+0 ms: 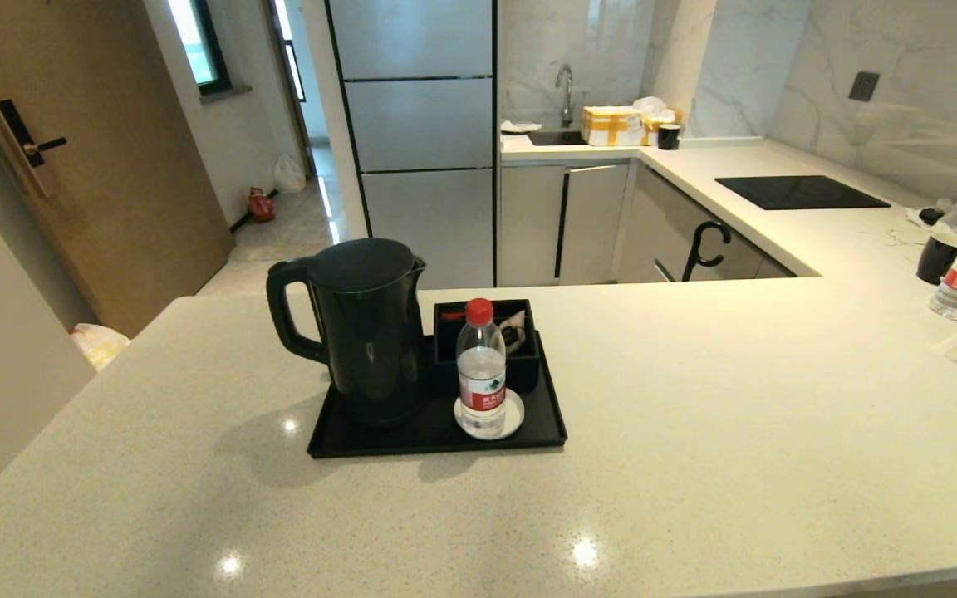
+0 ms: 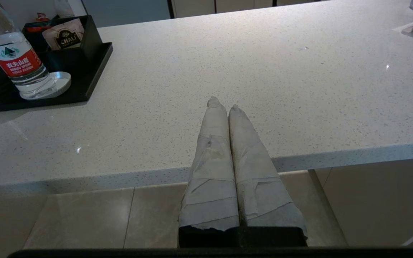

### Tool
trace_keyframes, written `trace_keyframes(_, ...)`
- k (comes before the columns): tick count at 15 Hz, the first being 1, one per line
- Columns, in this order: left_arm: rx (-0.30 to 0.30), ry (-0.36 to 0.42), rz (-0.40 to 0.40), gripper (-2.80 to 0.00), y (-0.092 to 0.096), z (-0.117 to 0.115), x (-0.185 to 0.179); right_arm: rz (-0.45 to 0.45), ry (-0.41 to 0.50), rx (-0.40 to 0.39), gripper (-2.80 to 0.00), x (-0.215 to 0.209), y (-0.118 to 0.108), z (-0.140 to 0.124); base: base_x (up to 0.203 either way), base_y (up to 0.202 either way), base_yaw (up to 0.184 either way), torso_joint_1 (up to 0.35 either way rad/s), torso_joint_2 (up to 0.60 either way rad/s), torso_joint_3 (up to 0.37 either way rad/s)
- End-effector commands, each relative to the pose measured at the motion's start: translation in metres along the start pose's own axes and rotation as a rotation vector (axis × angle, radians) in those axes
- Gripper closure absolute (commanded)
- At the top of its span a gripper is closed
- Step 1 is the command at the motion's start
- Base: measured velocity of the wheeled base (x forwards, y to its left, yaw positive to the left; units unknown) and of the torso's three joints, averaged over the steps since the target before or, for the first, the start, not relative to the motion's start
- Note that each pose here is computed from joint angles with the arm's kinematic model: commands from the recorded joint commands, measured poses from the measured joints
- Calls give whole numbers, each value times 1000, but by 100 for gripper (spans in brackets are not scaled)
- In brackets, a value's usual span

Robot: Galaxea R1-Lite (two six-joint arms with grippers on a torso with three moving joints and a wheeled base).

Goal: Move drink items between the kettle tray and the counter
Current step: Pick up the kettle

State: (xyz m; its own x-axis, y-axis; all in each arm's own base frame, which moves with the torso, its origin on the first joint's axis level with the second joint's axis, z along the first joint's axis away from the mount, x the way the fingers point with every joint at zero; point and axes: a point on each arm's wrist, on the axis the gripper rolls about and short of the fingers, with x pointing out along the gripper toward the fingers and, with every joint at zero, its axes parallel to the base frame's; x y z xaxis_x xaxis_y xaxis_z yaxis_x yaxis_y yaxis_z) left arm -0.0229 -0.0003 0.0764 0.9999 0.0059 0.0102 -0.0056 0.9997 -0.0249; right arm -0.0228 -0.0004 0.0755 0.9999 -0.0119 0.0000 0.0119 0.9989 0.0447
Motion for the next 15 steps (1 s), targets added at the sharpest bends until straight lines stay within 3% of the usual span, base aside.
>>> trace_keyframes(1,1,1,0,0,0,0,0,0,2,0,0,0,0,0,0,0,0,0,0,0)
trace_keyframes(4,13,8,-2,0,0,6,-1,1,2,0,0,0,0,0,0,0,0,0,0,0)
trace_keyframes(6,1,-36,-4,0,-1,41,-7,1,2,0,0,0,0,0,0,0,0,0,0,0)
trace_keyframes(9,-66,24,3,0,-3,107,3,0,0,0,0,0,0,0,0,0,0,0,0,0)
trace_keyframes(11,-83,207,29,0,-3,123,36,0,2,0,0,0,0,0,0,0,0,0,0,0)
trace_keyframes(13,-94,397,57,0,-2,126,74,0,1,0,0,0,0,0,0,0,0,0,0,0)
trace_keyframes(15,-105,539,82,0,-1,119,119,1,2,0,0,0,0,0,0,0,0,0,0,0)
